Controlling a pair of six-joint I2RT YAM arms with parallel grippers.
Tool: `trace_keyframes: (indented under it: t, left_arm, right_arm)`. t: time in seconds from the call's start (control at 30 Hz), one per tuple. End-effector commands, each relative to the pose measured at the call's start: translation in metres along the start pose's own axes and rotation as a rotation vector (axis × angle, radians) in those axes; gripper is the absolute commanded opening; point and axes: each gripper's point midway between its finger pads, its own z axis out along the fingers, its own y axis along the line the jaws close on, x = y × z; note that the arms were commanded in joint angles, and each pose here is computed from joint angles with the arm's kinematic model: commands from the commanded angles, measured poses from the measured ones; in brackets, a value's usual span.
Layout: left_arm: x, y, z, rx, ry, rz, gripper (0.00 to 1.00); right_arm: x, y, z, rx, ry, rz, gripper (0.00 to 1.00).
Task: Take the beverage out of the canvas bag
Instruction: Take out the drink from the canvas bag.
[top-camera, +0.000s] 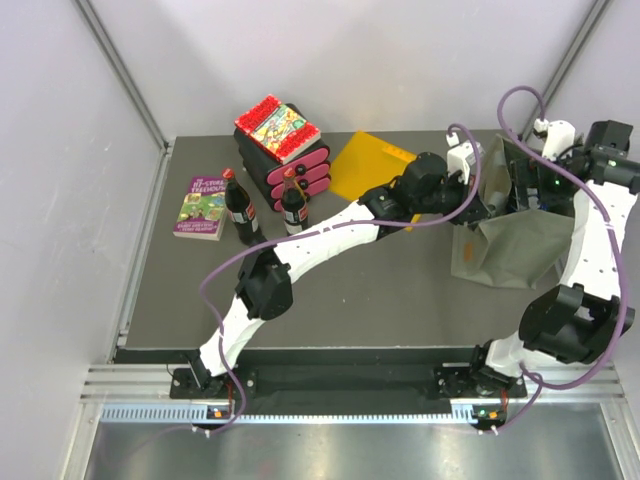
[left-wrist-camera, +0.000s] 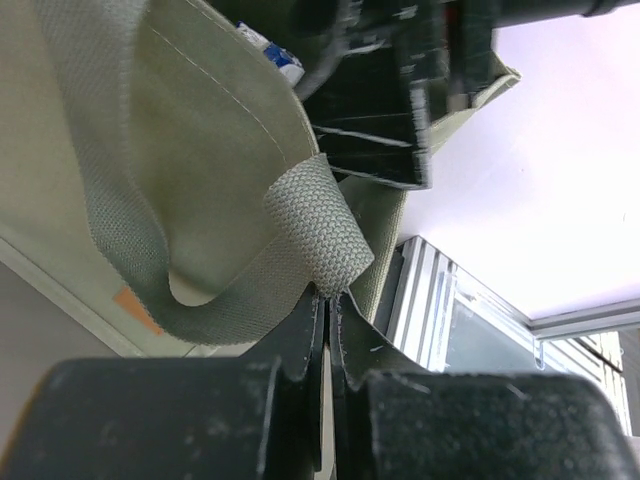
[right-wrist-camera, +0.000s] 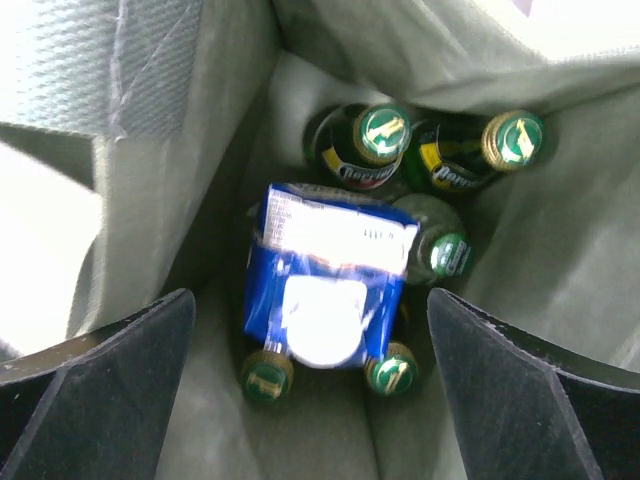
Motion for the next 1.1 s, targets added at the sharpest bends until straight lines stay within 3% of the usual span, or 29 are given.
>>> trace_keyframes:
  t: [0.0,0.27,0.53,0.63,0.67,0.77,0.83,0.9,1.07]
  left_arm:
    - [-0.012,-0.009,-0.014,-0.02,-0.013,0.031,0.0]
    - [-0.013,-0.006,-0.014,-0.035,-0.016,0.036,0.0]
    - [-0.014,-0.002,-0.015,-0.061,-0.021,0.038,0.0]
    - [-0.018,0.0,-0.017,-0.078,-0.032,0.039,0.01]
    - [-0.019,0.001,-0.018,-0.083,-0.035,0.039,0.02]
    - [-0.024,0.003,-0.02,-0.092,-0.046,0.032,0.05]
    - [-0.029,0.005,-0.023,-0.101,-0.058,0.034,0.11]
    - [-0.035,0.006,-0.028,-0.11,-0.068,0.039,0.26]
    - [-0.061,0.005,-0.049,-0.115,-0.133,0.072,0.5]
  right_arm:
    - [-0.013,-0.014,0.013,0.092,-0.02,-0.05,1.0]
    - [-0.008,-0.023,0.033,0.14,0.005,-0.051,1.0]
    - [0.009,-0.007,0.055,0.062,0.02,-0.031,0.95]
    - [0.004,-0.002,0.05,0.048,-0.012,-0.04,0.79]
    - [0.003,-0.001,0.048,0.045,-0.022,-0.046,0.66]
    - [-0.009,0.002,0.037,0.044,-0.067,-0.062,0.44]
    - [-0.018,0.003,0.029,0.047,-0.1,-0.07,0.35]
    - [-0.031,0.005,0.017,0.052,-0.137,-0.08,0.27]
    - [-0.068,0.006,-0.022,0.079,-0.248,-0.098,0.15]
